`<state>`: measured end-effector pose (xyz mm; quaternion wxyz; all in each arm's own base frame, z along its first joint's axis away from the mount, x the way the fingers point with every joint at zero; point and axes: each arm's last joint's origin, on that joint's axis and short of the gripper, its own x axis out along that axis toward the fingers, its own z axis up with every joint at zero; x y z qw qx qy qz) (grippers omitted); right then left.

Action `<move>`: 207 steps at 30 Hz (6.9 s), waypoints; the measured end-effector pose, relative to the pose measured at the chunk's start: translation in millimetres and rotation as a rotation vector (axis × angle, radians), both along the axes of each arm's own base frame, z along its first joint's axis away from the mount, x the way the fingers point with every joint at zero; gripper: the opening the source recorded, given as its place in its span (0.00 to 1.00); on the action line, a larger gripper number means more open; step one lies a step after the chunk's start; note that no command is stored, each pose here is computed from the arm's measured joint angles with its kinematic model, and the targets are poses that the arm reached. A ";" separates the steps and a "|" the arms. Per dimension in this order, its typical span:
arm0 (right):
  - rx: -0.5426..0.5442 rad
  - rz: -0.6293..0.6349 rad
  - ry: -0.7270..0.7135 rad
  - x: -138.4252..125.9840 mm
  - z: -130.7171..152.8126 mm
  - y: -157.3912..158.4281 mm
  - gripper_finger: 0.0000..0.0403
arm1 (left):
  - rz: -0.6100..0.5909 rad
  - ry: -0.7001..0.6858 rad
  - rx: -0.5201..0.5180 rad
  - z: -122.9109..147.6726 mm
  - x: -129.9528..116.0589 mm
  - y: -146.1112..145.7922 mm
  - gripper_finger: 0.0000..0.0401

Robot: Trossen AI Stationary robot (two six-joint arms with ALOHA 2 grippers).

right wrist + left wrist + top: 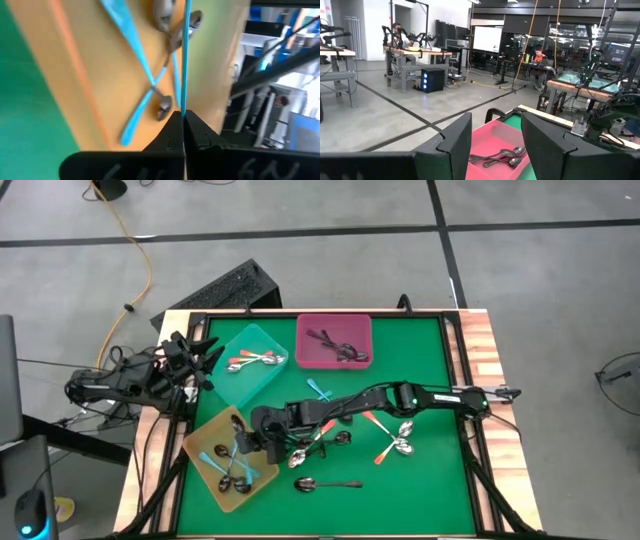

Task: Sort silverware by color (type)
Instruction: Put the blue spoon into the orange bin, then put the orange spoon into the blue bin

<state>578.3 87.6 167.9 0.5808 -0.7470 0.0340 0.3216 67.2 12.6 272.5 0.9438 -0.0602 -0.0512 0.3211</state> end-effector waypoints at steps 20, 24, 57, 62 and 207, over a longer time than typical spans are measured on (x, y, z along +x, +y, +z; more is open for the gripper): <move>-0.040 0.042 0.006 -0.6 -6.9 -6.9 0.04 | -0.001 0.016 -0.015 -2.7 0.2 0.0 0.39; -0.035 0.042 0.009 -0.7 -7.1 -6.4 0.05 | -0.001 0.016 -0.015 -2.7 0.2 0.0 0.39; 0.157 -0.225 -0.075 5.0 25.5 -15.9 0.30 | 0.053 0.054 0.000 -5.0 -0.7 1.2 0.39; 0.275 -0.327 -0.040 -3.8 54.6 -18.6 0.30 | 0.053 0.056 0.004 -5.0 -0.6 1.1 0.39; 0.800 -1.895 0.830 -281.9 24.7 55.6 0.18 | 0.069 0.088 -0.014 -9.7 -0.9 1.5 0.39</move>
